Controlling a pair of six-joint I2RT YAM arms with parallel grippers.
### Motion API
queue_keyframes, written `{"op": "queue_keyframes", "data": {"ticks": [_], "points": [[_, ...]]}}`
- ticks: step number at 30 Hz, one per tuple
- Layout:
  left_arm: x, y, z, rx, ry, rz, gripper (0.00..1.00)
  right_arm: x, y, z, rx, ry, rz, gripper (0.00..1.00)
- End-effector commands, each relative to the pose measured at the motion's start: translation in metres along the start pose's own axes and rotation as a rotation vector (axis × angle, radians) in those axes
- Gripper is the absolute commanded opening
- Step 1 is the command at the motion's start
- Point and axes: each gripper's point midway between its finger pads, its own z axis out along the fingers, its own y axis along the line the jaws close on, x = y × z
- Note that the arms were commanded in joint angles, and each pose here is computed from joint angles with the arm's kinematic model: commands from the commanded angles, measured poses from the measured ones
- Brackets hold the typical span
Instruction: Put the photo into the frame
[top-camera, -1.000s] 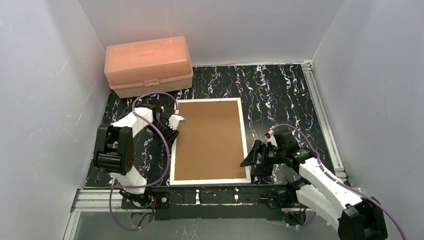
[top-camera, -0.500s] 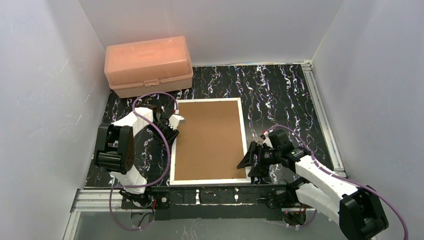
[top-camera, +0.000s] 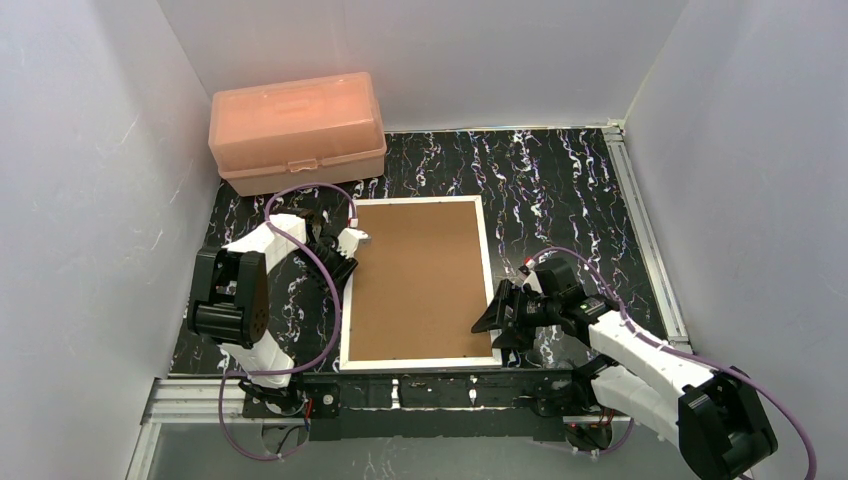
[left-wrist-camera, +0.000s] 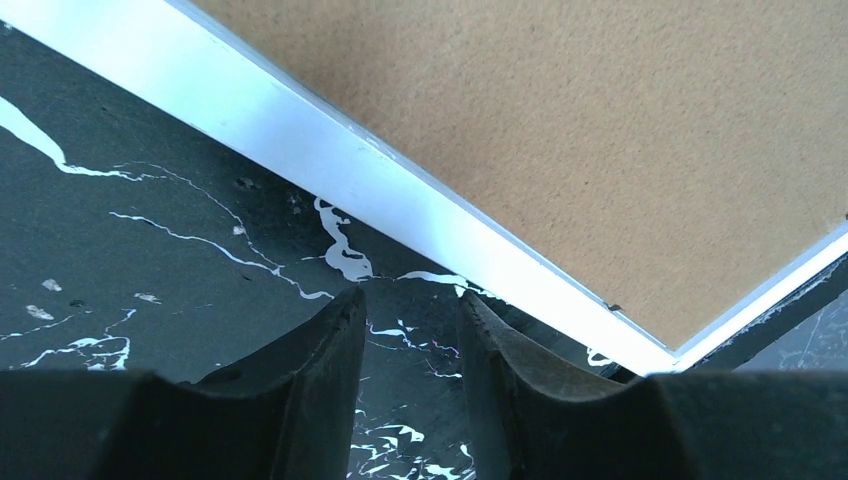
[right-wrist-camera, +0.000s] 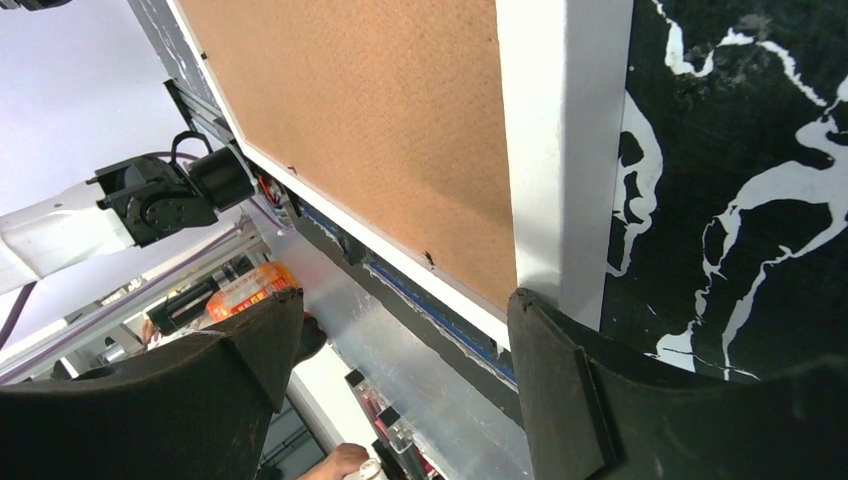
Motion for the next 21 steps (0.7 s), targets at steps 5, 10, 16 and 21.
{"op": "queue_keyframes", "data": {"ticks": [5, 10, 16, 21], "points": [[-0.010, -0.004, -0.010, 0.021, -0.028, 0.002, 0.36, 0.010, -0.010, 0.002, 0.046, 0.049, -0.007, 0.83], [-0.010, -0.005, -0.010, 0.025, -0.030, 0.000, 0.36, 0.013, -0.014, 0.000, 0.083, 0.068, -0.018, 0.83], [-0.009, -0.007, -0.010, 0.032, -0.030, 0.003, 0.34, 0.014, -0.014, -0.006, 0.105, 0.076, -0.035, 0.83], [-0.007, -0.009, -0.007, 0.046, -0.027, 0.000, 0.34, 0.013, -0.011, -0.006, 0.095, 0.063, -0.027, 0.83]]}}
